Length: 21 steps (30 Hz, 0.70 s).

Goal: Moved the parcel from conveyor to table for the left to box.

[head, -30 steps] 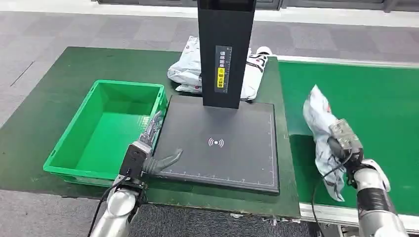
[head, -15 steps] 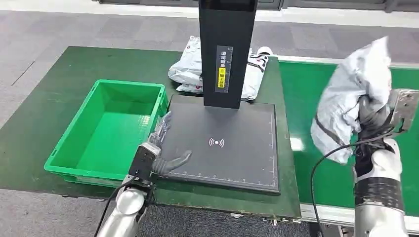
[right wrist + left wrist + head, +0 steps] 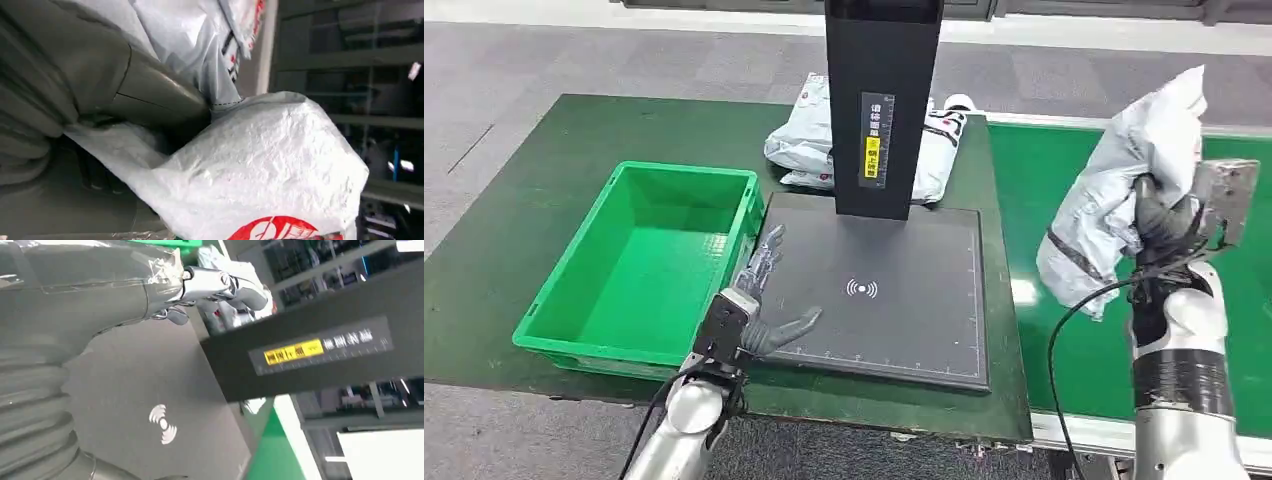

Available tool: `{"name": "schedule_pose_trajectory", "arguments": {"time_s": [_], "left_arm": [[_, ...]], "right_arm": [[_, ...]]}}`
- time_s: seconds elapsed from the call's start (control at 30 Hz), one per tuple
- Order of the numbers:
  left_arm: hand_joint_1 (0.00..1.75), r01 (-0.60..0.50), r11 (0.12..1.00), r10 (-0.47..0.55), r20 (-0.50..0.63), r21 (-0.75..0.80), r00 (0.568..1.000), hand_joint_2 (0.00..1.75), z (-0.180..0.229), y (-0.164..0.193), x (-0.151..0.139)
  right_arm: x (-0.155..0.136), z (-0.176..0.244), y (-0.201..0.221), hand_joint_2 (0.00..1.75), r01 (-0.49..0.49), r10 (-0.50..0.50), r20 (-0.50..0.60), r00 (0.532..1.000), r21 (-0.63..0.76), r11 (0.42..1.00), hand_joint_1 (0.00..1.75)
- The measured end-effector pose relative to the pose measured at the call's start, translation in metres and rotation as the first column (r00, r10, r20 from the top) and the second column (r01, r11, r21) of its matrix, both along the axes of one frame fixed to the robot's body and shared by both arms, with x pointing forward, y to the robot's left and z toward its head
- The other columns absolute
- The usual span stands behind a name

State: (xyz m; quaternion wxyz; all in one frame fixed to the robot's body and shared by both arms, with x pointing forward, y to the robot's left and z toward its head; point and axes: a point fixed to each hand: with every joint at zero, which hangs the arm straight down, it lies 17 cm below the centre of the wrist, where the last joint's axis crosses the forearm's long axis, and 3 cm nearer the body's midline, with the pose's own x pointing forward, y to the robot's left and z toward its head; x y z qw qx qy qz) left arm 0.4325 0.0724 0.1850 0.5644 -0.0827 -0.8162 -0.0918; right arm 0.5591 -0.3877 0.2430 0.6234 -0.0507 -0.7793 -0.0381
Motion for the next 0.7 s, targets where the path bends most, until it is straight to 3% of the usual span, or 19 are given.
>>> {"name": "schedule_pose_trajectory", "arguments": {"time_s": [0.23,0.6,0.63,0.67,0.7], "left_arm": [[0.00,0.056,0.998,-0.056,-0.007,-0.008,0.998,1.75,0.002,-0.017,-0.009],[0.00,0.101,0.995,-0.099,0.058,-0.028,0.993,1.75,0.030,-0.032,-0.016],[0.00,0.103,0.994,-0.101,0.066,-0.028,0.993,1.75,0.033,-0.033,-0.017],[0.00,0.103,0.994,-0.100,0.075,-0.031,0.992,1.75,0.036,-0.033,-0.018],[0.00,0.104,0.994,-0.101,0.082,-0.031,0.991,1.75,0.038,-0.033,-0.019]], "right_arm": [[0.006,-0.035,0.091,1.75,-0.170,0.141,-0.157,0.978,-0.195,0.966,1.75],[-0.006,-0.088,0.232,1.75,-0.435,0.377,-0.305,0.875,-0.151,0.888,1.75],[-0.008,-0.092,0.243,1.75,-0.456,0.398,-0.316,0.862,-0.138,0.879,1.15],[-0.012,-0.096,0.256,1.75,-0.480,0.422,-0.324,0.847,-0.122,0.869,0.02],[-0.014,-0.099,0.266,1.75,-0.496,0.439,-0.328,0.836,-0.113,0.861,0.00]]}}
